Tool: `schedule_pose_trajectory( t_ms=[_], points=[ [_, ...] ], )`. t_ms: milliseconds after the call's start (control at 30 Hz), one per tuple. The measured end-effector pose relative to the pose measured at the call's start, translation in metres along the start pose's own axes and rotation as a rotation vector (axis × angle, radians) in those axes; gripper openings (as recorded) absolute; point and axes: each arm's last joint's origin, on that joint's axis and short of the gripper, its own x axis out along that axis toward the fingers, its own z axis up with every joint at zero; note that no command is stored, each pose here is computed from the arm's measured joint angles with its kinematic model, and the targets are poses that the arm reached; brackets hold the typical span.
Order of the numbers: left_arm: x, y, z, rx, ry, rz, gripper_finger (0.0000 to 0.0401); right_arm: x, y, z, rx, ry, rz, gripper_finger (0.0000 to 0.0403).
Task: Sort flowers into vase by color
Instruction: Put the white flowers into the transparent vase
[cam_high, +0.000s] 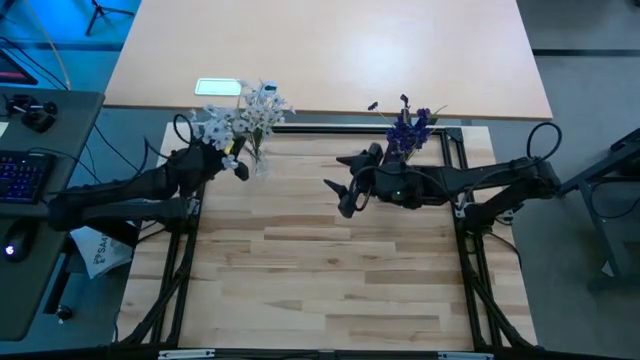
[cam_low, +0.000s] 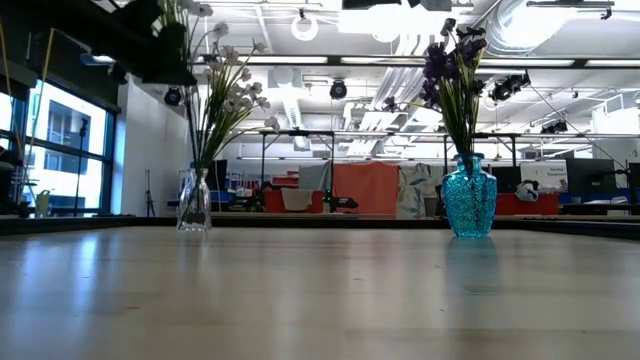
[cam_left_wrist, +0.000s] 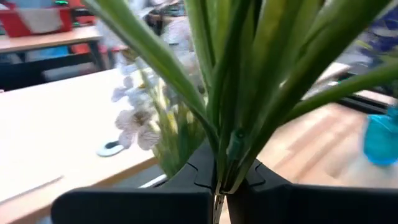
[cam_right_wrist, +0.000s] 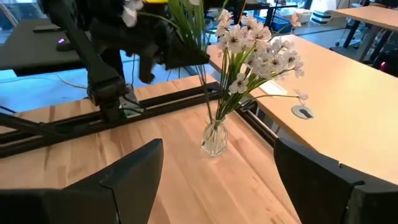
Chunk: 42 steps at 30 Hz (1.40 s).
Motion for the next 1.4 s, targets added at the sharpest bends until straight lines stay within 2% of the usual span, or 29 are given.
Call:
schedule_pose_trajectory(
  t_ms=[167,367,700,1033,1200,1300,1400],
  points=[
    [0.001,-0.001,0.003,-0.025,-0.099,0.014,0.0000,0.000,0.001,0.000,0.021,0.001,0.006,0.0300],
    [-0.005,0.003,0.014,0.011,-0.123,0.014,0.0000,0.000,0.001,-0.001,0.041,0.005,0.006,0.0300],
    [0.007,0.004,-0.003,0.054,0.025,0.051,0.0000,0.000,0.001,-0.001,0.045,0.005,0.001,0.0300],
    [0.024,0.002,-0.012,0.039,0.104,0.001,0.0002,0.000,0.001,-0.001,0.073,0.005,0.000,0.0300],
    [0.027,0.004,-0.021,0.058,0.186,0.014,0.0027,0.000,0.001,-0.001,0.070,0.005,0.000,0.0300],
    [0.027,0.006,-0.026,0.050,0.232,0.026,0.0059,0.000,0.001,-0.001,0.070,0.005,0.000,0.0300],
    [0.026,0.005,-0.028,0.059,0.269,-0.027,0.0098,0.000,0.001,-0.001,0.069,0.006,0.000,0.0300]
  ],
)
